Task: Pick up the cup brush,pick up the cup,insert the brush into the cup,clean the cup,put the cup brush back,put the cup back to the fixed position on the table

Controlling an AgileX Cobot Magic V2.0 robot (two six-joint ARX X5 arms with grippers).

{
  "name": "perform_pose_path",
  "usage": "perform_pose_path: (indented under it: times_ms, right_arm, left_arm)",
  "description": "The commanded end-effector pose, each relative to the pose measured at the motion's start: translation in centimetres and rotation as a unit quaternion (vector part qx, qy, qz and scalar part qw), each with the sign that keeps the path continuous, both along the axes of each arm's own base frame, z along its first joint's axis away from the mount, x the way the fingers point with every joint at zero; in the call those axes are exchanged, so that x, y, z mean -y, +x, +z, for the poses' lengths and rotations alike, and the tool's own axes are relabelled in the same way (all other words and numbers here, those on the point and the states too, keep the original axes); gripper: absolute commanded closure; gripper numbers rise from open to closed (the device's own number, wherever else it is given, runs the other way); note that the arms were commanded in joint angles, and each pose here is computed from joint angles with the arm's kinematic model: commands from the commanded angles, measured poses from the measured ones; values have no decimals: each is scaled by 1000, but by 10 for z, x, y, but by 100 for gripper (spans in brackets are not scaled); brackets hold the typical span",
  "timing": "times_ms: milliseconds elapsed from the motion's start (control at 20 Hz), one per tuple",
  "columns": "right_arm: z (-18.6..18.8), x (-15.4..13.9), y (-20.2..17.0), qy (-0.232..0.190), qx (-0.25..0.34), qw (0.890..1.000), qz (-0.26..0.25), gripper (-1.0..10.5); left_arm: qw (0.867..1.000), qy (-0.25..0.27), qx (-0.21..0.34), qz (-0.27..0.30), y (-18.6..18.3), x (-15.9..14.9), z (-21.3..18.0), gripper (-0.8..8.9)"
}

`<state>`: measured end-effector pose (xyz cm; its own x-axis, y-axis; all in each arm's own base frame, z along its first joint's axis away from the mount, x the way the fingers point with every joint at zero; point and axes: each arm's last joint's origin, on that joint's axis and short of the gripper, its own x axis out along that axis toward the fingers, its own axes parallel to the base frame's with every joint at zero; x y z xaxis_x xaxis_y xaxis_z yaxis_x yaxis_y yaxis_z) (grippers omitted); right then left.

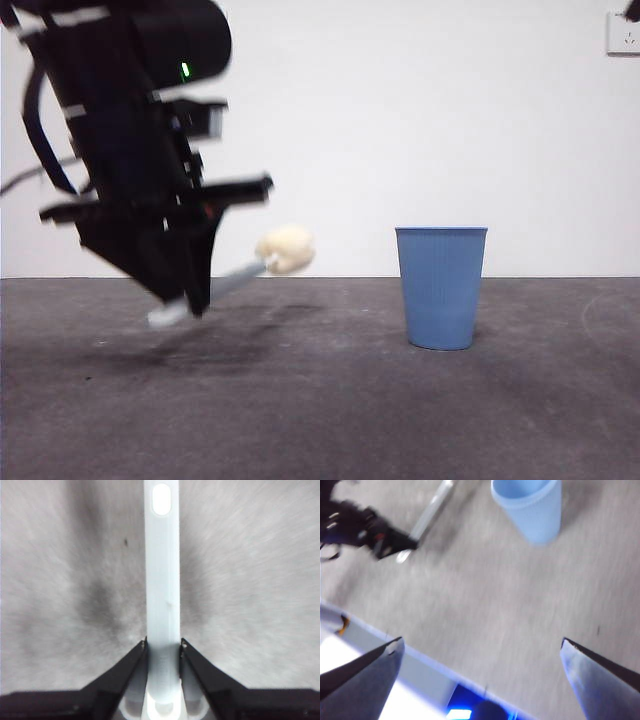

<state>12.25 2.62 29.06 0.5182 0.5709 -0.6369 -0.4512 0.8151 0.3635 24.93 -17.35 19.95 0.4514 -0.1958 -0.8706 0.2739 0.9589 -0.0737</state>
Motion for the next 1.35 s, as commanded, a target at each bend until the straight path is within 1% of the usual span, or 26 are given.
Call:
perform_pose_path:
  times_ms: [50, 200, 300, 450, 600, 700, 800, 1000, 1150, 1350]
  right_arm:
    - [3, -4, 14, 14, 26, 1000, -1, 321]
    - [-4, -14, 36, 16, 40, 999, 15, 321]
    - [-17, -26, 50, 1, 46, 999, 18, 320]
    - [-48, -48, 65, -28, 62, 998, 2, 320]
    - [-78, -66, 70, -34, 86, 996, -16, 320]
    - [-95, -74, 72, -48, 104, 993, -30, 320]
    - [-106, -79, 77, -63, 109, 991, -43, 320]
    - [-122, -87, 96, -61, 133, 987, -60, 320]
    - [-140, -93, 109, -63, 139, 987, -56, 320]
    - [-155, -97, 122, -60, 168, 981, -71, 320]
  left_arm:
    - [1000, -4, 23, -18, -12, -7, 23, 822]
    - [998, -18, 51, -24, -32, -22, 55, 822]
    - [996, -28, 74, -31, -47, -33, 75, 822]
    - [993, -43, 101, -33, -68, -48, 97, 822]
    - [990, -51, 123, -40, -85, -60, 111, 822]
    - [990, -53, 126, -40, -93, -66, 115, 822]
    - [990, -51, 122, -40, -99, -70, 117, 822]
    - [992, -44, 111, -42, -104, -73, 117, 822]
    - [993, -38, 103, -42, -105, -74, 115, 822]
    - [994, -35, 95, -42, -106, -75, 114, 822]
